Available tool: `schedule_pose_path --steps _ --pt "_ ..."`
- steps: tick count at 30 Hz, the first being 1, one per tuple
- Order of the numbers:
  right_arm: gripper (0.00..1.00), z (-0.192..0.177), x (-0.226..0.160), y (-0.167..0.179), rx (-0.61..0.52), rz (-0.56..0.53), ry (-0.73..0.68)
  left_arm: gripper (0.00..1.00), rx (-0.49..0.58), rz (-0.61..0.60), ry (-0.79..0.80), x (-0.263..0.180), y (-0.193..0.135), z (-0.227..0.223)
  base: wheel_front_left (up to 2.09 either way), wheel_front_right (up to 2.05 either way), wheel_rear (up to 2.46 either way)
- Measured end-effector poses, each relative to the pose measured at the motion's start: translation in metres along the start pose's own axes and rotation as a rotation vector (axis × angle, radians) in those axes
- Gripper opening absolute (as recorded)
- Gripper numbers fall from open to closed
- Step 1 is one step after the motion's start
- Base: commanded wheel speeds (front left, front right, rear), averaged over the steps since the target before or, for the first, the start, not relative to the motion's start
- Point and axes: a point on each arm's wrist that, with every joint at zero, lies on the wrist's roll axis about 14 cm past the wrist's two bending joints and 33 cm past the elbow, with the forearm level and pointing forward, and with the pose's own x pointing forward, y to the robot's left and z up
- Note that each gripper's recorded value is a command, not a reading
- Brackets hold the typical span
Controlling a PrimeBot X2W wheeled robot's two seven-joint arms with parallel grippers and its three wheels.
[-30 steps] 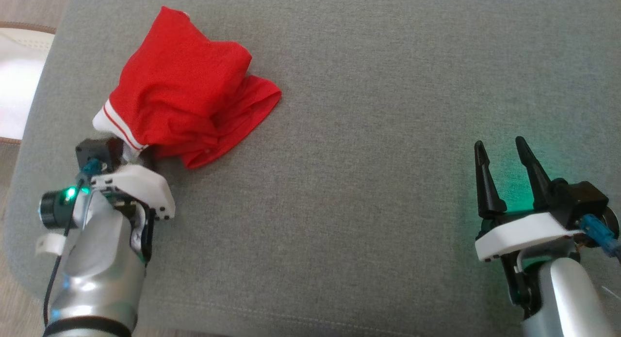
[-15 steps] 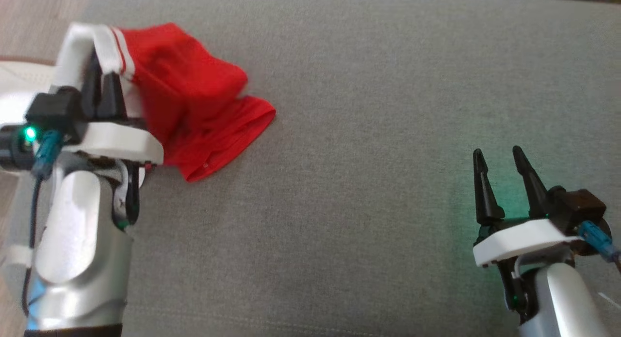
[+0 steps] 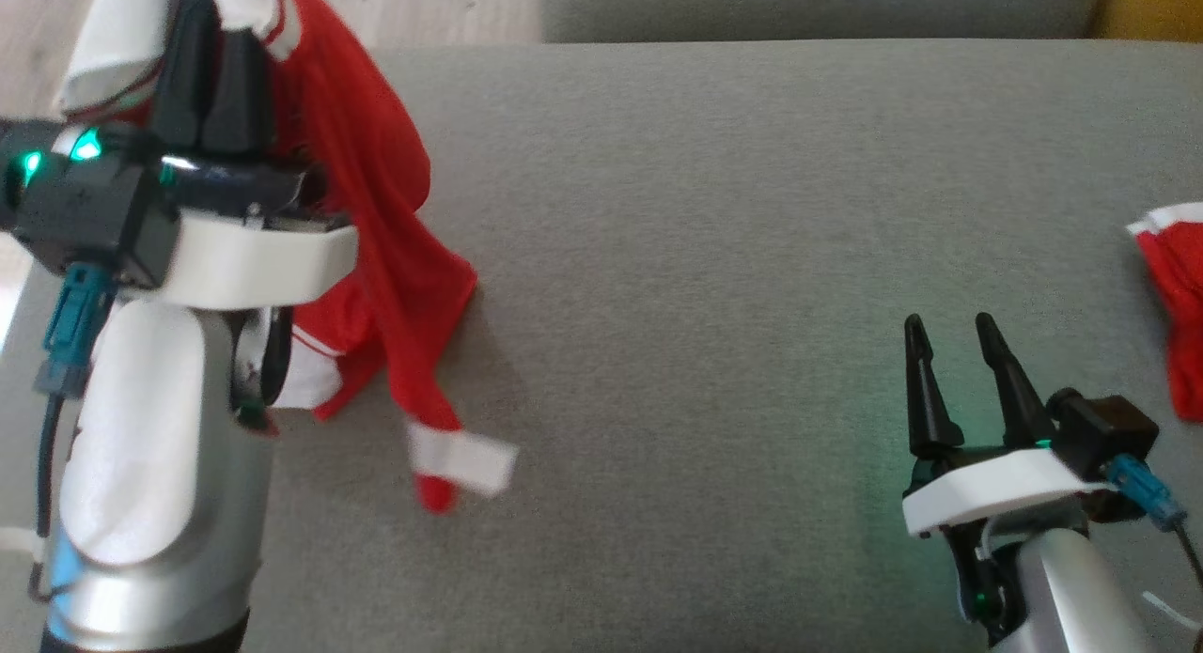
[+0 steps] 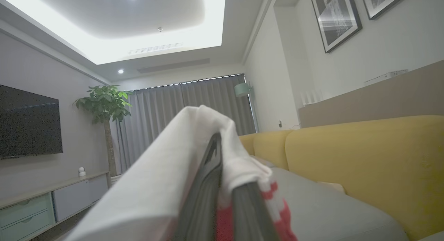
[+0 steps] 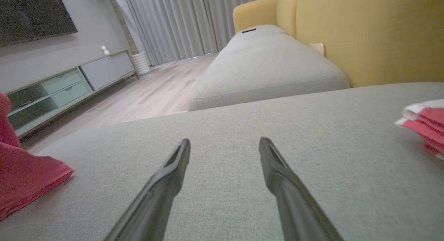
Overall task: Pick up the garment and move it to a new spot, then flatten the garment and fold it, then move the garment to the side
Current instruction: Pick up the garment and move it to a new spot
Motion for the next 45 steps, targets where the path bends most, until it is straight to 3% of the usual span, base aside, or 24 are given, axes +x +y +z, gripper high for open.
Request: schedule_pose_path --steps 9,16,20,27,36,41,42,45 --pt "1.00 0.011 -0.025 -0.023 0.008 -0.080 -0.048 0.00 -0.127 -0.176 -0.229 0.035 -0.076 0.086 0.00 0.00 0.00" --pt "1.00 0.022 -0.041 -0.038 0.004 -0.132 -0.083 0.00 -0.212 -0.194 -0.356 0.038 -0.102 0.149 0.00 0.00 0.00" --pt "1.00 0.024 -0.049 -0.048 0.011 -0.165 -0.092 0.00 -0.258 -0.238 -0.349 0.037 -0.123 0.156 0.00 0.00 0.00" --pt "1.00 0.023 -0.056 -0.059 0.036 -0.203 -0.095 0.00 -0.292 -0.286 -0.205 0.054 -0.156 0.101 0.00 0.00 0.00" --pt "1.00 0.035 -0.047 -0.059 0.063 -0.194 -0.136 0.00 -0.248 -0.418 0.031 0.079 -0.219 -0.008 0.00 0.00 0.00" --pt "1.00 0.022 -0.053 -0.063 0.089 -0.217 -0.106 0.00 -0.198 -0.498 0.180 0.089 -0.254 -0.082 0.00 0.00 0.00" --pt "1.00 0.019 -0.055 -0.065 0.095 -0.227 -0.099 1.00 -0.185 -0.523 0.215 0.090 -0.262 -0.096 0.00 0.00 0.00" --pt "1.00 0.011 -0.057 -0.072 0.100 -0.251 -0.074 1.00 -0.148 -0.593 0.295 0.088 -0.283 -0.132 0.00 0.00 0.00"
